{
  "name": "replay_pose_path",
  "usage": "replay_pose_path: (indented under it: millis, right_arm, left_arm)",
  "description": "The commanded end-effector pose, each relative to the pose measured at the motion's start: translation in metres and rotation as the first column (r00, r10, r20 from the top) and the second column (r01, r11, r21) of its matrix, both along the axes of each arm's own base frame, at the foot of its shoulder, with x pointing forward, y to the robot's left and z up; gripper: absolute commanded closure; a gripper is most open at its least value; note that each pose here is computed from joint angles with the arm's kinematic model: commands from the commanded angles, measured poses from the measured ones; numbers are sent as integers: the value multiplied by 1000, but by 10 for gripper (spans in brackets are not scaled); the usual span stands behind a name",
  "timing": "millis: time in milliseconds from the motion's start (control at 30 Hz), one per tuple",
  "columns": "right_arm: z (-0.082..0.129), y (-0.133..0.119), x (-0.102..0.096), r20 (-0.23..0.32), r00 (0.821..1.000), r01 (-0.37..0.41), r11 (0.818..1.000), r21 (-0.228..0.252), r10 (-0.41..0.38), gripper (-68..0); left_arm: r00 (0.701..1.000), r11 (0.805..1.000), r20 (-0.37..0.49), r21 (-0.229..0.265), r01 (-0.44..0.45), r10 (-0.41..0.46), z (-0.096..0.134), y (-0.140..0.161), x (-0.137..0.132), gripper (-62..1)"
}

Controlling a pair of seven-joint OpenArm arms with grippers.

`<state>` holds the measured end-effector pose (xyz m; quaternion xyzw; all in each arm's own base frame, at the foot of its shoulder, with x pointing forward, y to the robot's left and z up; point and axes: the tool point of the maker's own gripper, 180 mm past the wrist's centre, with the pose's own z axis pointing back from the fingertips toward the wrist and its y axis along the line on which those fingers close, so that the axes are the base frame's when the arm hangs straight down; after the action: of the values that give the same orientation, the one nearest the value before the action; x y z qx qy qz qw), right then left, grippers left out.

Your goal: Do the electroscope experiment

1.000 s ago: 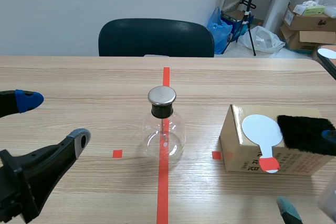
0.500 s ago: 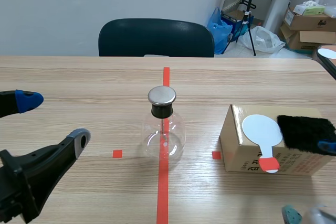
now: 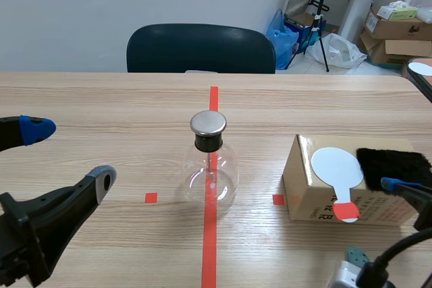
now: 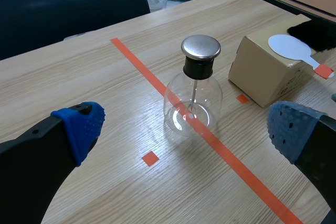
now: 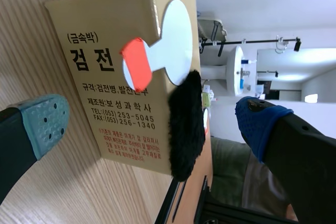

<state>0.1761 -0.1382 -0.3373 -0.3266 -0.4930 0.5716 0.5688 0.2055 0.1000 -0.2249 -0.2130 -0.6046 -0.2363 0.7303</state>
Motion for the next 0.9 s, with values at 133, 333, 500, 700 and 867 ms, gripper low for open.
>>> replay_pose_path:
  millis: [133, 333, 500, 700, 867]
  right_arm:
    - [4, 1, 15, 95, 995, 16, 999, -29, -13, -679]
    - [0, 2, 25, 122, 991, 64, 997, -45, -58, -679]
    - [-1, 5, 33, 131, 987, 100, 994, -49, -93, -679]
    - [3, 14, 39, 151, 986, 86, 995, -52, -77, -679]
    - [3, 17, 39, 154, 986, 73, 995, -66, -62, -679]
  left_arm:
    - [1000, 1000, 26, -19, 10, -10, 9, -4, 1, -623]
    - [1000, 1000, 26, -19, 10, -10, 9, -4, 1, -623]
    - [1000, 1000, 26, -19, 10, -9, 9, -4, 1, -623]
    - [1000, 1000, 26, -19, 13, -12, 9, -4, 1, -623]
    - [1000, 1000, 26, -19, 13, -12, 9, -4, 1, -623]
